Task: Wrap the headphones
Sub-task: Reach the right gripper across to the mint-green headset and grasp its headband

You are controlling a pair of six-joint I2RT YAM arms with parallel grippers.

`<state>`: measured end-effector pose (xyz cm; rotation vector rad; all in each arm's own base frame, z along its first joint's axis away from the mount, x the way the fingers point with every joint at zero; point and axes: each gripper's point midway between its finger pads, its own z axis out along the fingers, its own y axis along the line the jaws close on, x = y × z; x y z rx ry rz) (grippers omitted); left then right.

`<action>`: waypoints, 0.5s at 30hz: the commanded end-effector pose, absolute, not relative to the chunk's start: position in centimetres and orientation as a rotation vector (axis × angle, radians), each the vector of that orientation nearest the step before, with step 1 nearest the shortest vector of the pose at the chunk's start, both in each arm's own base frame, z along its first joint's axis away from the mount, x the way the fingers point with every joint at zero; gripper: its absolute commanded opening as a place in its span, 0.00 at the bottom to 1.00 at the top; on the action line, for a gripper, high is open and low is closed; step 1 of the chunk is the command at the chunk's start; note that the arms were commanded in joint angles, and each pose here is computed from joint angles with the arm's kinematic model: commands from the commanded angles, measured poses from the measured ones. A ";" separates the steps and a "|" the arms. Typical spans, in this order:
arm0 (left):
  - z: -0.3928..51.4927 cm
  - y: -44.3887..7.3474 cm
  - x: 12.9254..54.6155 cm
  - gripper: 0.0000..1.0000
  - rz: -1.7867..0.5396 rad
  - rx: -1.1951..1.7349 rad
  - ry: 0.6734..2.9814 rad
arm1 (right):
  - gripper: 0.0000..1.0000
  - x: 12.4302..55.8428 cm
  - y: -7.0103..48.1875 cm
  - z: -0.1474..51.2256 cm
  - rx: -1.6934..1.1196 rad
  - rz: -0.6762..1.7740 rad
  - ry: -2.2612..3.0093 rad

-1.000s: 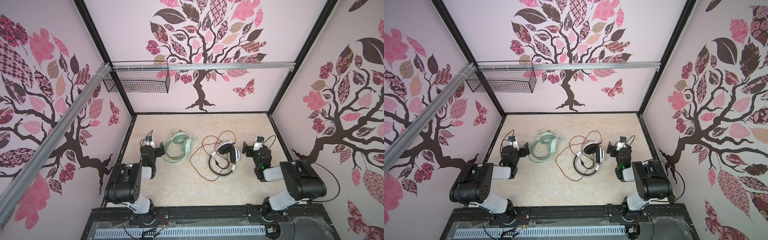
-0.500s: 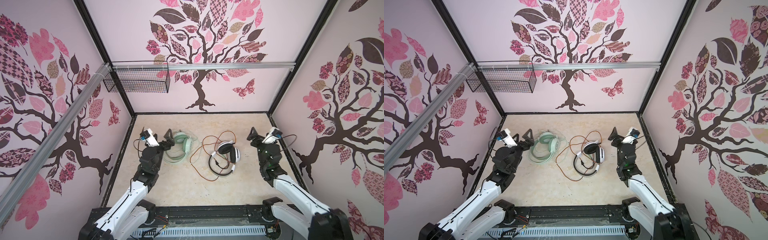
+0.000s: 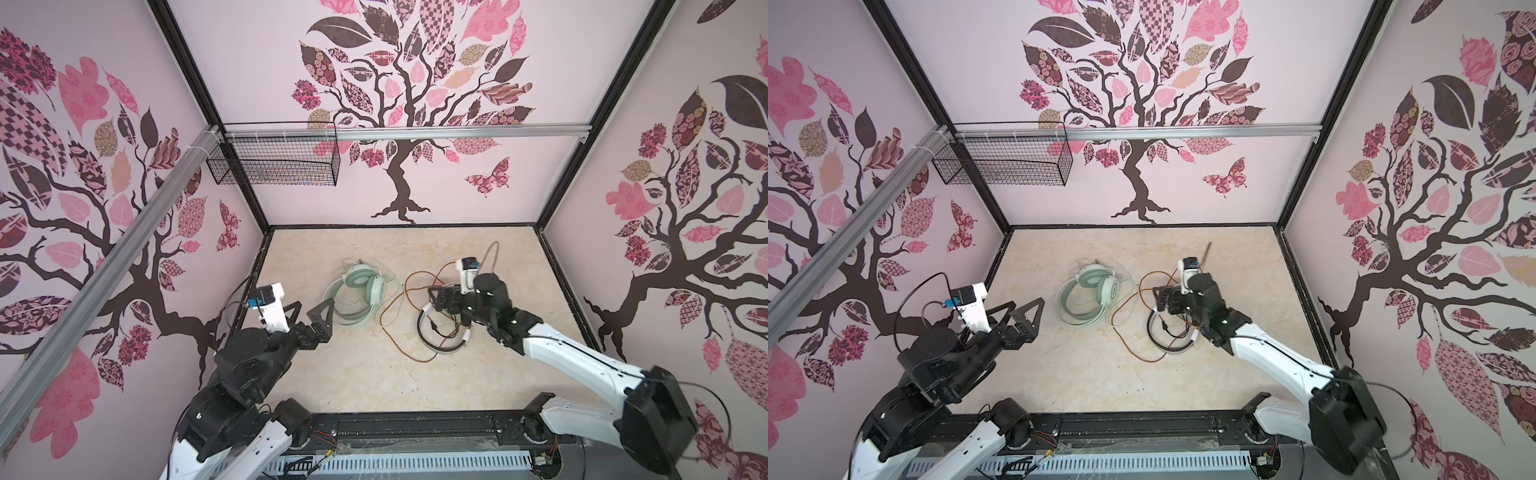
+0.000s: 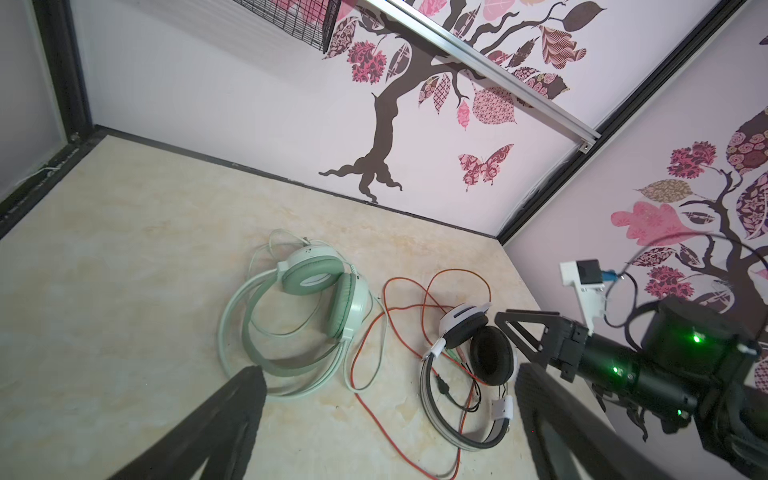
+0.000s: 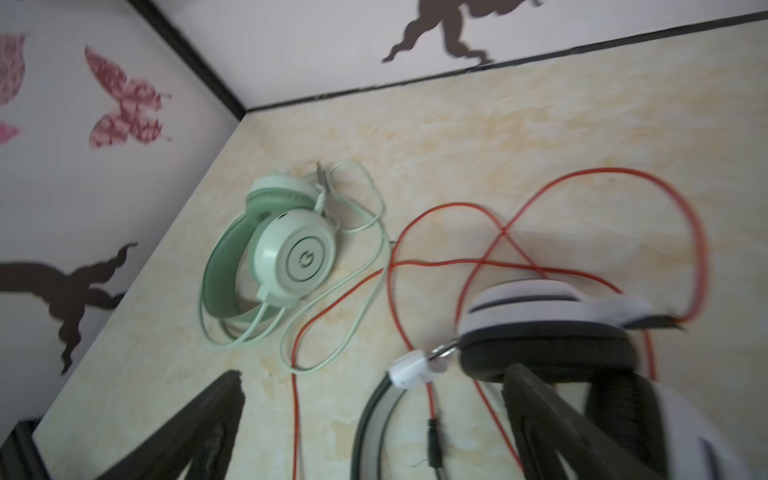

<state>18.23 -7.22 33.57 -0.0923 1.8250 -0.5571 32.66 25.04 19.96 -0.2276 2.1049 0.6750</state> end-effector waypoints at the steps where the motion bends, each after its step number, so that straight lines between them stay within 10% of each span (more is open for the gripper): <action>1: 30.7 -6.5 16.8 0.97 -0.492 -0.028 1.911 | 1.00 33.7 28.9 18.5 -0.326 0.603 2.225; 15: 31.1 -5.1 15.5 0.94 -0.483 -0.030 1.817 | 1.00 40.7 41.2 13.3 -0.199 0.217 2.492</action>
